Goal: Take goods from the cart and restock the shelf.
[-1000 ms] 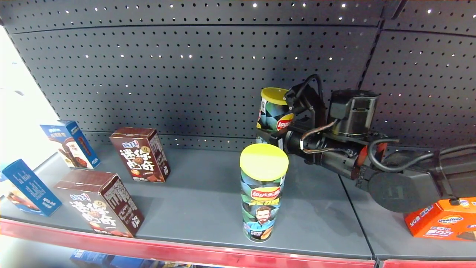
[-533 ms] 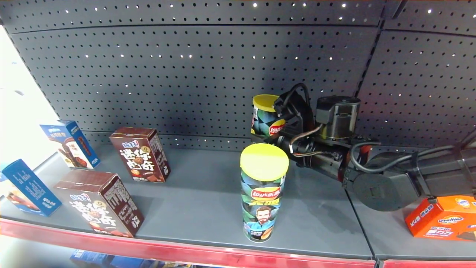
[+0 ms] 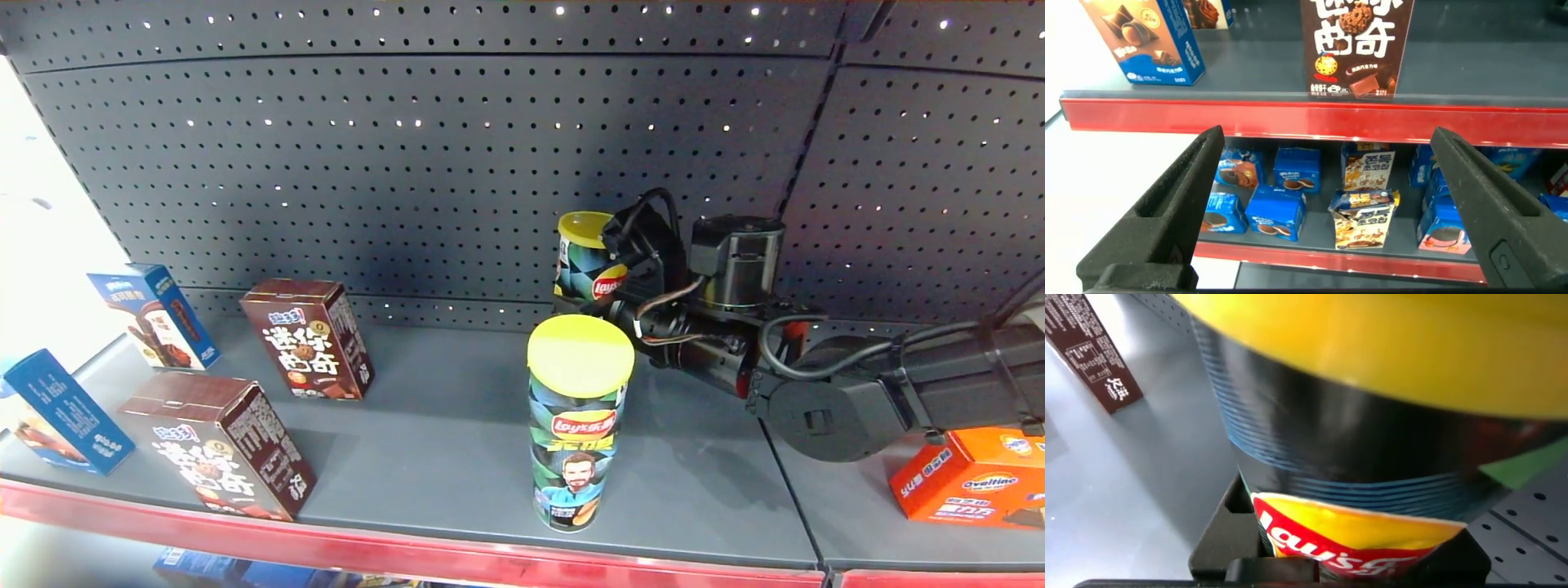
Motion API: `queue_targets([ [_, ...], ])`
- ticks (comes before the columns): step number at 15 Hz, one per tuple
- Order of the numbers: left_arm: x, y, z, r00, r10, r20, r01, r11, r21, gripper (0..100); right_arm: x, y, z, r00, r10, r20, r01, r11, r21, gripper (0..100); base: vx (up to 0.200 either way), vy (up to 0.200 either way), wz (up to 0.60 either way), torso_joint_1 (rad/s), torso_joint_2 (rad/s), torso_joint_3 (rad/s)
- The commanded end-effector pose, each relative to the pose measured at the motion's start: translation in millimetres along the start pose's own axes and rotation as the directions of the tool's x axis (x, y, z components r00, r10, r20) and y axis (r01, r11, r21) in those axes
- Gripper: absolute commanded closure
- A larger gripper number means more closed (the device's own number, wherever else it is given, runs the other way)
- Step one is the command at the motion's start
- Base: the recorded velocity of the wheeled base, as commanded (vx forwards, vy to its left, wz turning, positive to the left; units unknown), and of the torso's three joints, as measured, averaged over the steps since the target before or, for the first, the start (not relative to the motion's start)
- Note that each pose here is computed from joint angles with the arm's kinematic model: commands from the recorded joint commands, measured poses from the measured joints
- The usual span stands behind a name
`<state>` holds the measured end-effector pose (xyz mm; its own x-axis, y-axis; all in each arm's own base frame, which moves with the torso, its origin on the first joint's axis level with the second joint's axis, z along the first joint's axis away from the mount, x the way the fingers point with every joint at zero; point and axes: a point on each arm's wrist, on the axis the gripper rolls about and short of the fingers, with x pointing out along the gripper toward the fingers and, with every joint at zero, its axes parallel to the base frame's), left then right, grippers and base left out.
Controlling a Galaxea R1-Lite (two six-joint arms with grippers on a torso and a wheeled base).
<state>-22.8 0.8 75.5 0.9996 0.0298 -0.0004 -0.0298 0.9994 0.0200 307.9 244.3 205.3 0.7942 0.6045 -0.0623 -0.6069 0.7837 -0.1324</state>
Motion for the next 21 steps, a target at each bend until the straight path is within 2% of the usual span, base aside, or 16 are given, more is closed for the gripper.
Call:
queue_targets([
  [1, 0.0, 0.0, 0.0, 1.000, 0.001, 0.000, -0.001, 1.000, 0.000, 0, -0.4, -1.3, 0.6, 1.000, -0.004, 0.002, 0.004, 1.000, 0.000, 100, 0.000, 0.000, 0.00, 0.000, 0.00, 0.000],
  [10, 0.0, 0.0, 0.0, 1.000, 0.001, 0.000, -0.001, 1.000, 0.000, 0, 5.5, -0.1, -7.8, 1.000, 0.000, -0.010, 0.000, 1.000, 0.001, 100, 0.000, 0.000, 0.00, 0.000, 0.00, 0.000],
  [11, 0.0, 0.0, 0.0, 1.000, 0.001, 0.000, -0.001, 1.000, 0.000, 0, 5.5, -0.1, -7.5, 1.000, -0.002, -0.007, 0.002, 1.000, 0.000, 0, 0.000, 0.000, 0.00, 0.000, 0.00, 0.000],
  [16, 0.0, 0.0, 0.0, 1.000, 0.001, 0.000, -0.001, 1.000, 0.000, 0, -2.1, 1.7, -4.8, 1.000, 0.002, -0.017, -0.002, 1.000, -0.004, 0, 0.000, 0.000, 0.00, 0.000, 0.00, 0.000],
  [19, 0.0, 0.0, 0.0, 1.000, 0.001, 0.000, -0.001, 1.000, 0.000, 0, -26.8, -1.0, -1.2, 0.998, -0.019, -0.056, 0.018, 1.000, -0.013, 0, 0.000, 0.000, 0.00, 0.000, 0.00, 0.000],
  [21, 0.0, 0.0, 0.0, 1.000, 0.001, 0.000, -0.001, 1.000, 0.000, 0, -65.0, -1.2, -3.0, 0.994, -0.014, -0.104, 0.013, 1.000, -0.015, 0, 0.000, 0.000, 0.00, 0.000, 0.00, 0.000],
])
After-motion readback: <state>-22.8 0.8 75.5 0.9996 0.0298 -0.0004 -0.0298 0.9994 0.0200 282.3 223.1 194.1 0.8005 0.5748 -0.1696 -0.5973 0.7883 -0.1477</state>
